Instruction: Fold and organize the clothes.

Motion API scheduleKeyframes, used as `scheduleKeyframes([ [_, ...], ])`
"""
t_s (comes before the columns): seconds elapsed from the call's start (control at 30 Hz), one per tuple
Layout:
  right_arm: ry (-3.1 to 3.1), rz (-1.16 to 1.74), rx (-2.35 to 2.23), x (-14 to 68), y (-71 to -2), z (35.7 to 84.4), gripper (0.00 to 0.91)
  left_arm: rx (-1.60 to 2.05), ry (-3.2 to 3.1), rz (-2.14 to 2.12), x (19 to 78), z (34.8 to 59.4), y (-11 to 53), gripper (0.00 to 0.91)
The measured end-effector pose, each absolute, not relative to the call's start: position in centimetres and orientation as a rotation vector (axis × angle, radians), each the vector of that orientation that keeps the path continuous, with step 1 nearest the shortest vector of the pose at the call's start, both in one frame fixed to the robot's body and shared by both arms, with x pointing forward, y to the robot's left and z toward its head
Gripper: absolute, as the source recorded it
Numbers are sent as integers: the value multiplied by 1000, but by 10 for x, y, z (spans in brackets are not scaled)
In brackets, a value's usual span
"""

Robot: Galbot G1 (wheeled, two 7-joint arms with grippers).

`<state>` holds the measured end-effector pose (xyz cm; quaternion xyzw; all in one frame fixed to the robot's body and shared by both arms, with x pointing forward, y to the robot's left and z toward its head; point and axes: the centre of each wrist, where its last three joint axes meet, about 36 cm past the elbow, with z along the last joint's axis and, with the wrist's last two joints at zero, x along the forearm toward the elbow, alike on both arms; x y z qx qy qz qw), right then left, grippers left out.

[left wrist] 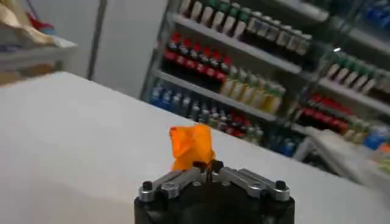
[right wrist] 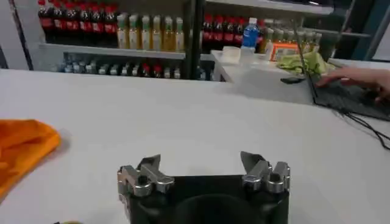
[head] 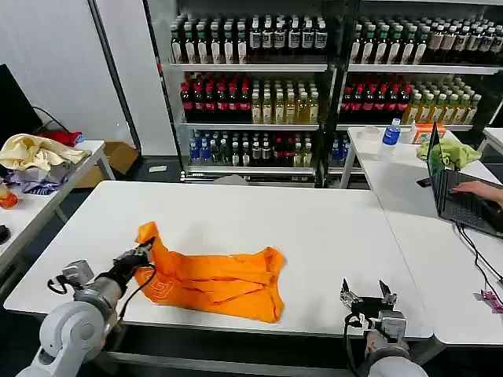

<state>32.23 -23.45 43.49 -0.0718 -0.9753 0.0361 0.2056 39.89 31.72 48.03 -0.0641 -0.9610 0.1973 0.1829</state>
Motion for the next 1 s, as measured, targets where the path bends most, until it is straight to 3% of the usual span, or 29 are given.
scheduleKeyframes([
  [0.7, -2709, 97, -202, 323, -232, 431, 907, -452, -2525, 759, 393, 452, 217, 10],
  [0.77, -2709, 98, -201, 322, -231, 431, 907, -469, -2510, 753, 392, 447, 210, 121],
  [0.8, -2710, 98, -201, 322, -231, 431, 907, -479, -2504, 746, 391, 445, 206, 715],
  [0.83, -2710, 98, -202, 322, -231, 432, 907, -487, -2499, 738, 390, 444, 204, 877],
  [1.0, -2718, 92, -206, 322, -231, 435, 907, -541, -2473, 718, 388, 443, 192, 907],
])
